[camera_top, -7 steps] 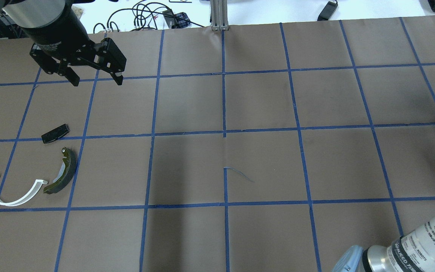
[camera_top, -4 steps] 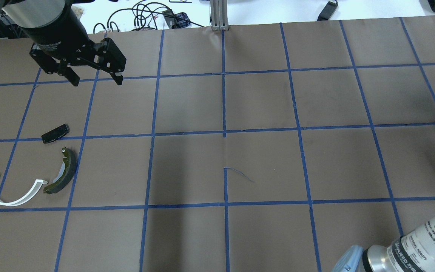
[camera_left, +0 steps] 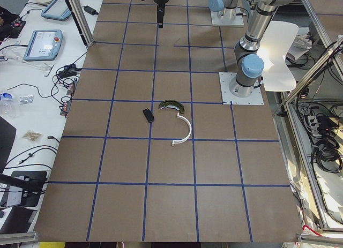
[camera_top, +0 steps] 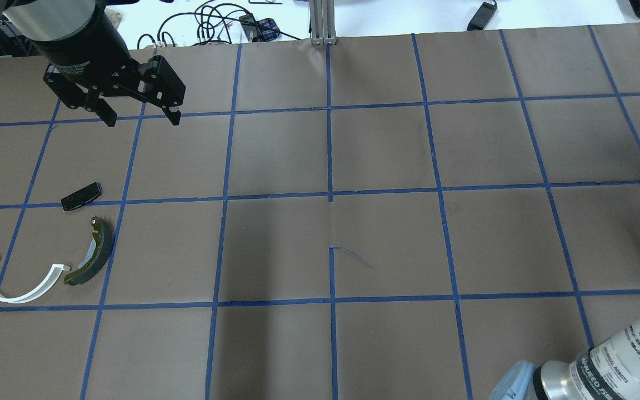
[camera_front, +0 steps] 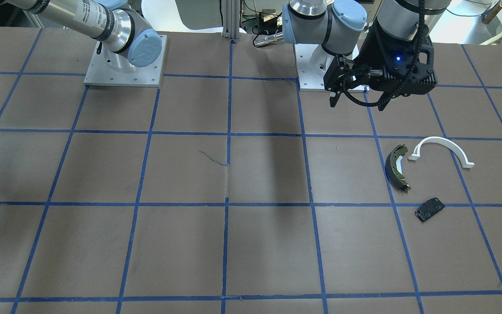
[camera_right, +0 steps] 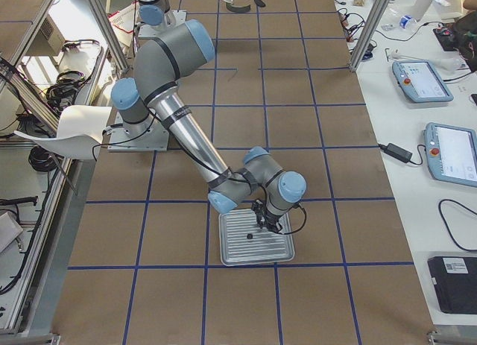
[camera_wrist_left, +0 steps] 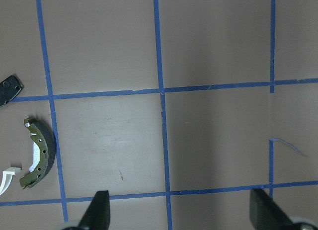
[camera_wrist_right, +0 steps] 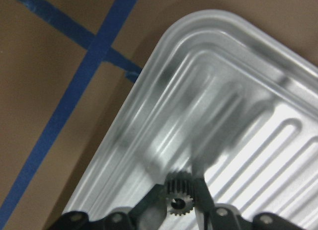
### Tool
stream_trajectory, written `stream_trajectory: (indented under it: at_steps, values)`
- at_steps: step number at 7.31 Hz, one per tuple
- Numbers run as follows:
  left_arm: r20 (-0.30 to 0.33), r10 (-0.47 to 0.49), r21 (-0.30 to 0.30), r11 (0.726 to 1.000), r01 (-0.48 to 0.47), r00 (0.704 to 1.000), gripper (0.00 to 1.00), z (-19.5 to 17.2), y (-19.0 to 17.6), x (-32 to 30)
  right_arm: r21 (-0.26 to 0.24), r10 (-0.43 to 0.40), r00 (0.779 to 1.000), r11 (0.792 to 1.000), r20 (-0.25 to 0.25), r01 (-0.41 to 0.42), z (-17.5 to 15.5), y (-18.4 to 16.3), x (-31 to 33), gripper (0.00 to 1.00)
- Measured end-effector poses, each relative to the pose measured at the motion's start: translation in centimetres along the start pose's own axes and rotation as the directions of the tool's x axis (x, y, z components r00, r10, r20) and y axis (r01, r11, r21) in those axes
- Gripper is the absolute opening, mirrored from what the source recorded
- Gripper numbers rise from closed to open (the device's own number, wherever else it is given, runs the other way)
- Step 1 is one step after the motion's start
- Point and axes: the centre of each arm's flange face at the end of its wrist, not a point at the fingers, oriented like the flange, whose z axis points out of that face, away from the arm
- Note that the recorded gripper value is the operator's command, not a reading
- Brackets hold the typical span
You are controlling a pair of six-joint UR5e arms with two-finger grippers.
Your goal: Place bearing gear from tray to pile
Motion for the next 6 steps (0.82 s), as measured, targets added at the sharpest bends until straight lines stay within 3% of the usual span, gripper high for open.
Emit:
stream_trajectory:
  at_steps: [2, 6]
  values:
    - [0.000, -0.002, 0.000, 1.000, 0.002, 1.000, 1.00, 0.0, 0.0, 0.0, -0.036, 0.003, 1.000, 0.999, -0.010, -0.003, -0.6, 0.5, 0.2, 0.00]
    - [0.002, -0.007, 0.000, 1.000, 0.007, 1.000, 1.00, 0.0, 0.0, 0.0, -0.038, 0.024, 1.000, 0.999, -0.020, -0.025, -4.8, 0.5, -1.3, 0.00]
